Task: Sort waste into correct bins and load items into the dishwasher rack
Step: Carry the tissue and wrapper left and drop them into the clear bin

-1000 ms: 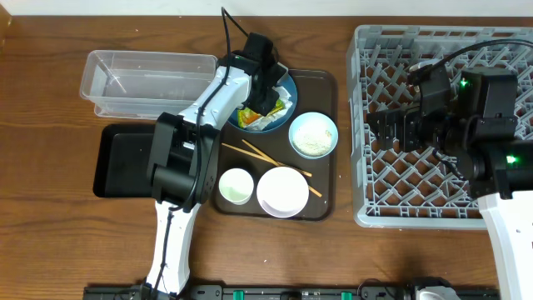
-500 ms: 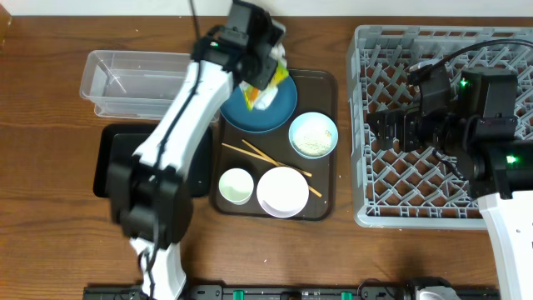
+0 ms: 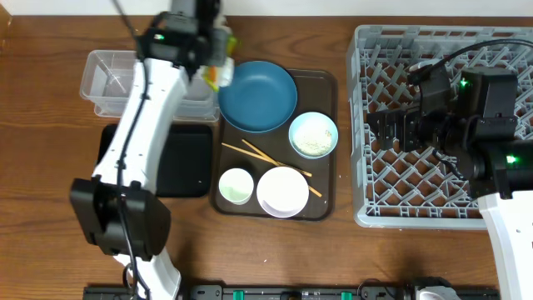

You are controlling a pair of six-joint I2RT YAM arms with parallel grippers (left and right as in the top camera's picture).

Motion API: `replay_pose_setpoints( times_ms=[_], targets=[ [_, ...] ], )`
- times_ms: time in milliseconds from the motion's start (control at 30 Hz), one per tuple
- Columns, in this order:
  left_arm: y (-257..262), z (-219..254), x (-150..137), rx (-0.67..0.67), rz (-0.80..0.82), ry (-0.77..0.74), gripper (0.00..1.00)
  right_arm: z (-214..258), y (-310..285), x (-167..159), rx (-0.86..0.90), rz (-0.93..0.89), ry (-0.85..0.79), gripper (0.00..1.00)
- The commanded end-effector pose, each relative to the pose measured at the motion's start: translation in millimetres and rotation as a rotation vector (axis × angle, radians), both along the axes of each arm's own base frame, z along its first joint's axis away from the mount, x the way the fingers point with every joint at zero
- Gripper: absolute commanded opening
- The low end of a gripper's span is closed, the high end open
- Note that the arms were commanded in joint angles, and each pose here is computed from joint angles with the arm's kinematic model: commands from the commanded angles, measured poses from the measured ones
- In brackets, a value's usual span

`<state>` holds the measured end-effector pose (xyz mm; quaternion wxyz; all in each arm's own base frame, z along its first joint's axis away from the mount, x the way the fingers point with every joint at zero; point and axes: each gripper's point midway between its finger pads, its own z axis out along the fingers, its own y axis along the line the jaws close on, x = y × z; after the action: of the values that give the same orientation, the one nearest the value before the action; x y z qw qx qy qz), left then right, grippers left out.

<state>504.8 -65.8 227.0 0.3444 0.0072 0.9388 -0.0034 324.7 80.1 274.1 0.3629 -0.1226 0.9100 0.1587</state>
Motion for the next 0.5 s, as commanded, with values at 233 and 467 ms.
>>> replay_pose_setpoints(
  times_ms=[233, 467],
  targets=[
    [96.6, -55.7, 4.7, -0.225, 0.582, 0.096, 0.06, 8.5, -2.4, 2.5, 0.000, -0.009, -0.021, 0.99],
    [106.5, -75.6, 5.3, -0.240, 0.640, 0.131, 0.23, 8.5, -2.4, 2.5, 0.000, -0.009, -0.021, 0.99]
  ],
)
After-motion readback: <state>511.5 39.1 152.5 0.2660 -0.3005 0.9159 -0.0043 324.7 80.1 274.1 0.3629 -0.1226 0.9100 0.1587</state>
